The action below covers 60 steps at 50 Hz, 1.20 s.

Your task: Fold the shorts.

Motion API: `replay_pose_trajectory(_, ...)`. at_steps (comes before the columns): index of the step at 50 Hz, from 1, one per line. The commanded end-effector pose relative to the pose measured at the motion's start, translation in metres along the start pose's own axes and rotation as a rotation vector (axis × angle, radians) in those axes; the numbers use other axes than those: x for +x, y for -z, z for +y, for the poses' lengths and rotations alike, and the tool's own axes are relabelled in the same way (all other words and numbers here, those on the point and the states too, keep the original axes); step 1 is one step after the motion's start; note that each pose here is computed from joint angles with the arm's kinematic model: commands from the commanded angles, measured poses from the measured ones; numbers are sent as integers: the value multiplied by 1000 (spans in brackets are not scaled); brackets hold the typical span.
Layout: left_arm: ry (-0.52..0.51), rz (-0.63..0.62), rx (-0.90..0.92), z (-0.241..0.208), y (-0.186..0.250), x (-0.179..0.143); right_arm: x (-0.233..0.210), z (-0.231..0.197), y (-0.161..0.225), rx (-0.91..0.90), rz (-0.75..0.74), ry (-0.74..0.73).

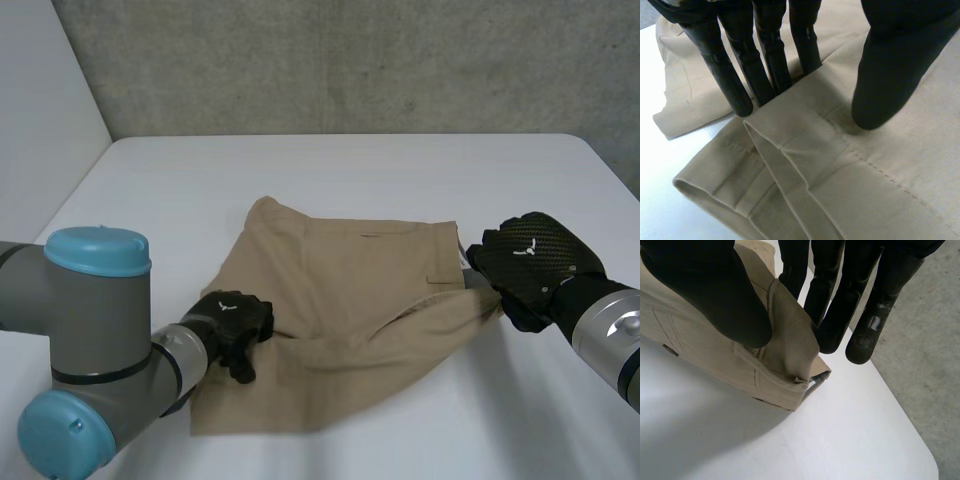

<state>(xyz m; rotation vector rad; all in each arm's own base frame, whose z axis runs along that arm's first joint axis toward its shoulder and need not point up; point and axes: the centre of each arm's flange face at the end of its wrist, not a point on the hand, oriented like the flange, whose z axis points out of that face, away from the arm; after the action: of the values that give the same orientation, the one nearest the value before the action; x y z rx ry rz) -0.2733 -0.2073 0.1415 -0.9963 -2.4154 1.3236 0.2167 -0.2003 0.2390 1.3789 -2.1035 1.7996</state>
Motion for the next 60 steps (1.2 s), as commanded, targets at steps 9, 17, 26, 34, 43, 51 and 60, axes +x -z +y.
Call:
replay_pose_trajectory(9, -26, -112, 155, -36, 54, -7, 2, 4, -3, -29, 4, 2)
replay_pose_trajectory(17, -28, -127, 153, -41, 83, -11, 5, 0, -15, -50, -21, 5)
replay_pose_trajectory(26, -117, -279, 367, -101, 60, -54, 21, -1, -59, -67, 0, -3)
replay_pose_trajectory(34, -283, -357, 451, -124, -30, -76, 28, 5, -128, -88, 135, 45)
replay_pose_trajectory(43, -314, -399, 578, -110, -112, -82, 22, 14, -191, 73, 259, 66)
replay_pose_trajectory(51, -351, -406, 618, -89, -161, -81, 4, 42, -234, 127, 336, 155)
replay_pose_trajectory(60, -384, -462, 762, -100, -171, -80, -1, 53, -259, 168, 377, 207)
